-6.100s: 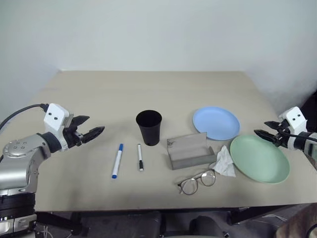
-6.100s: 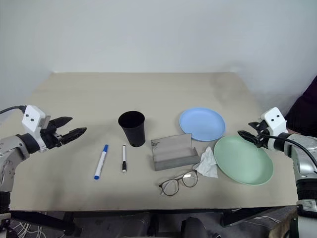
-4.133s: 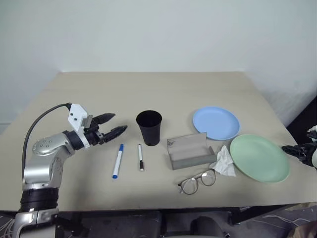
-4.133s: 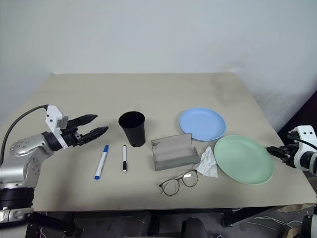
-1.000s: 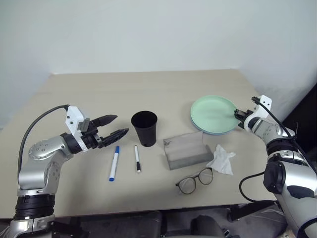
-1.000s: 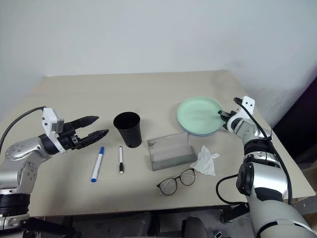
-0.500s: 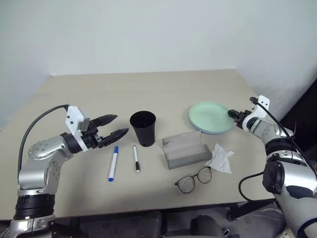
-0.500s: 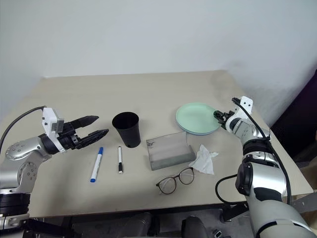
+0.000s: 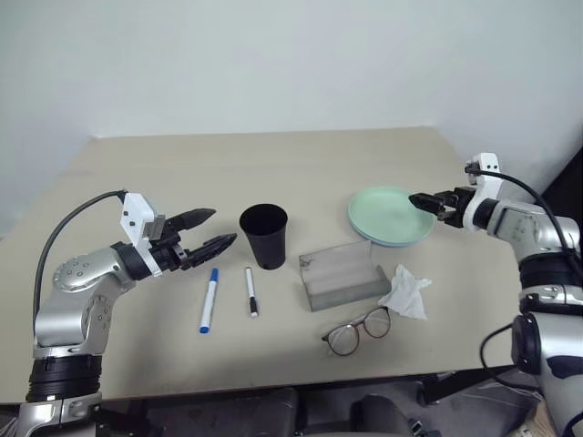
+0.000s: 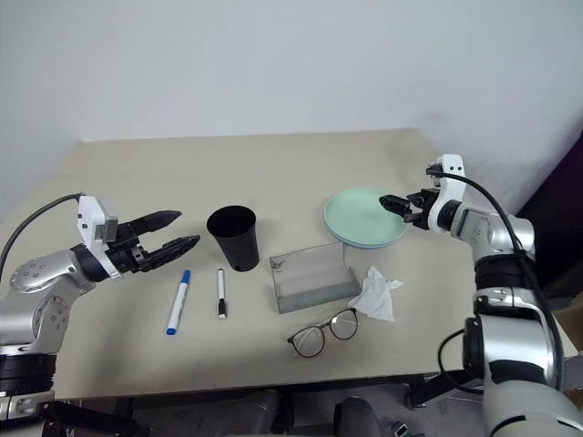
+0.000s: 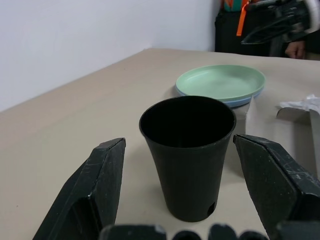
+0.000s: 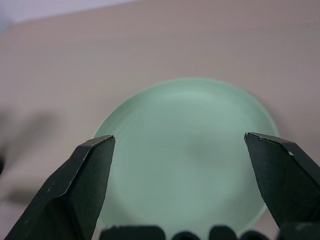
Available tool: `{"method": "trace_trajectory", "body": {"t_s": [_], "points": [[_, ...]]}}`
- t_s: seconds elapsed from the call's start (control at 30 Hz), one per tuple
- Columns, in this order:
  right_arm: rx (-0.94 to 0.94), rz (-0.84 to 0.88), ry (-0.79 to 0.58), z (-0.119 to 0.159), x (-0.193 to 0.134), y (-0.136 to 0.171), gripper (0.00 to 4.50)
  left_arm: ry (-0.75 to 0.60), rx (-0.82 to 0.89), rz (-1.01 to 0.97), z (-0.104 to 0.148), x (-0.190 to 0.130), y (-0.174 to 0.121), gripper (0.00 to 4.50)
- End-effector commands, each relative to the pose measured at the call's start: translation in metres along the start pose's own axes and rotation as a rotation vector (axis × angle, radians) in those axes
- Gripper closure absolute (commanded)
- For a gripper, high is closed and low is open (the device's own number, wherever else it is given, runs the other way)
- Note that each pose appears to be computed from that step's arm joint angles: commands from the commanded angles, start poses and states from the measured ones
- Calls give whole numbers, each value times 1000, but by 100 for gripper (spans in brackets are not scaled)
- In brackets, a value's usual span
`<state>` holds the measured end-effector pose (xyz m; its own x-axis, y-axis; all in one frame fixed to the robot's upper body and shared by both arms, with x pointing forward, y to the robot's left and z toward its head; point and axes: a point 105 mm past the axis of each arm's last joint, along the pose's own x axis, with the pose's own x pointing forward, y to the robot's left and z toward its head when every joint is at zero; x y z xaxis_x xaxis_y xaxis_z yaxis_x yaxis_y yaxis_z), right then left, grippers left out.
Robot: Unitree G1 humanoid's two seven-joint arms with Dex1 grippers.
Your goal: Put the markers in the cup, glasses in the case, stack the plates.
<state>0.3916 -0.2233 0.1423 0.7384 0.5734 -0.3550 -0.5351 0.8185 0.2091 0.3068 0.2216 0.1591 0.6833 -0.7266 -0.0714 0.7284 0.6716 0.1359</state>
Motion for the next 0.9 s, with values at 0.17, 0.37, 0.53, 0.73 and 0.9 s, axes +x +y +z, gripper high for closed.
{"method": "trace_trajectory", "body": {"t_s": [0.17,0.37,0.53,0.73,0.9], "points": [[-273,216,151,-17,-34,35,1,0,40,11,4,-2,-1,85],[-407,279,279,-49,-41,42,1,7,31,5,1,-1,-4,85],[-483,293,326,-64,-36,47,1,7,28,1,0,0,-5,85],[-511,320,361,-76,-33,51,1,9,29,-2,0,0,-6,85],[-543,340,396,-88,-33,55,1,12,28,-4,-1,0,-7,85]]}}
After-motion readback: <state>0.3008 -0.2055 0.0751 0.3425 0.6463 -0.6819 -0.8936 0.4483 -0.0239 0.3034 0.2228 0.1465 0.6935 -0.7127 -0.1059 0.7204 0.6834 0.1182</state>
